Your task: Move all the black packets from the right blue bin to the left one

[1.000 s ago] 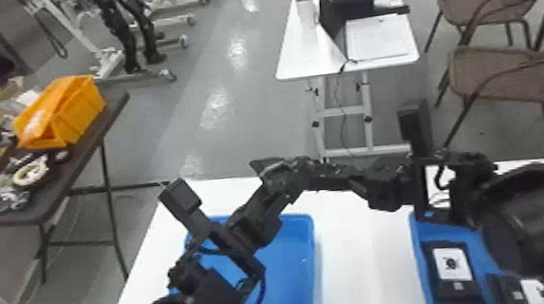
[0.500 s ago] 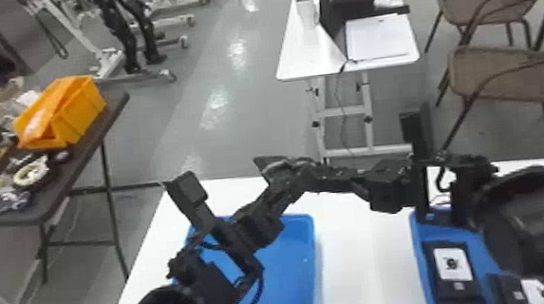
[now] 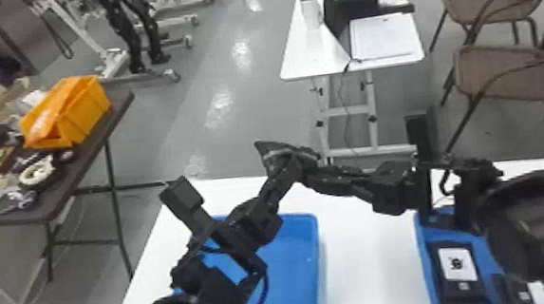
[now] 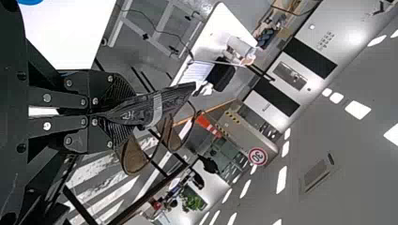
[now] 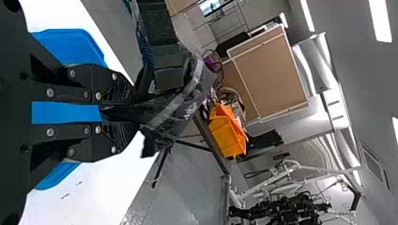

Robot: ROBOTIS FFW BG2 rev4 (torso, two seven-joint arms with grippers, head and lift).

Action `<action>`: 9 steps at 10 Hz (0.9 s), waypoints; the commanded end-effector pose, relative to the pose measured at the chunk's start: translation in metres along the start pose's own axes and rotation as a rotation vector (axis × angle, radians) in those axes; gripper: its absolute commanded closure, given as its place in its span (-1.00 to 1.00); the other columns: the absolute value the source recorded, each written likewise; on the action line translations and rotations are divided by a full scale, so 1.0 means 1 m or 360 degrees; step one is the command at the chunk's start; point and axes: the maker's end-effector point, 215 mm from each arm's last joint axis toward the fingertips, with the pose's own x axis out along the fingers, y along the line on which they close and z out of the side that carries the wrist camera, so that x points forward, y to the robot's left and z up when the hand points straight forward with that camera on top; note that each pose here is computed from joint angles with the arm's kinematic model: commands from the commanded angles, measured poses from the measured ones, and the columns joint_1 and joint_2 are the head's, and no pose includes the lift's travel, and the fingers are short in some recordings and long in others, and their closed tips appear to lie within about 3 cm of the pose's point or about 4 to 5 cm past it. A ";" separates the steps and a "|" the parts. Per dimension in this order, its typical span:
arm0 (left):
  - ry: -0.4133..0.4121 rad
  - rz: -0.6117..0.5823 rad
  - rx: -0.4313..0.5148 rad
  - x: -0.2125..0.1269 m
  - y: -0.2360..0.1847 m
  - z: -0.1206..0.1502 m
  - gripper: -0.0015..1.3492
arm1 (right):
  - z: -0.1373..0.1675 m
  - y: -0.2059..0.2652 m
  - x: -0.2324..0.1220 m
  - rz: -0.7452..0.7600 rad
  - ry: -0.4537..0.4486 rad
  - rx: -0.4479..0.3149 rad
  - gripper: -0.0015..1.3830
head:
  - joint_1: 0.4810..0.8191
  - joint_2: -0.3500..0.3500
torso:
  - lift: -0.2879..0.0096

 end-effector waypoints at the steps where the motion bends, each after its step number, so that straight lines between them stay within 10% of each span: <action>1: -0.0093 0.0084 0.0167 -0.007 0.014 0.018 0.80 | 0.010 -0.008 -0.009 -0.0040 -0.0076 -0.0030 -0.95 | 0.27 0.75 | 0.94; 3: -0.0236 0.0331 0.0527 -0.032 0.046 0.042 0.80 | 0.038 -0.043 -0.059 -0.0337 -0.0252 -0.0132 -0.73 | 0.27 0.79 | 0.94; 7: -0.0097 0.0767 0.0963 -0.103 0.141 -0.009 0.80 | 0.003 -0.082 -0.154 -0.0717 -0.0334 -0.0035 -0.68 | 0.27 0.70 | 0.94; 8: -0.0124 0.0790 0.1108 -0.112 0.140 -0.002 0.58 | -0.007 -0.081 -0.164 -0.0754 -0.0327 -0.0026 -0.67 | 0.27 0.69 | 0.94; 9: -0.0193 0.0786 0.1203 -0.115 0.129 0.009 -0.27 | -0.014 -0.080 -0.169 -0.0775 -0.0301 -0.0040 -0.67 | 0.27 0.70 | 0.94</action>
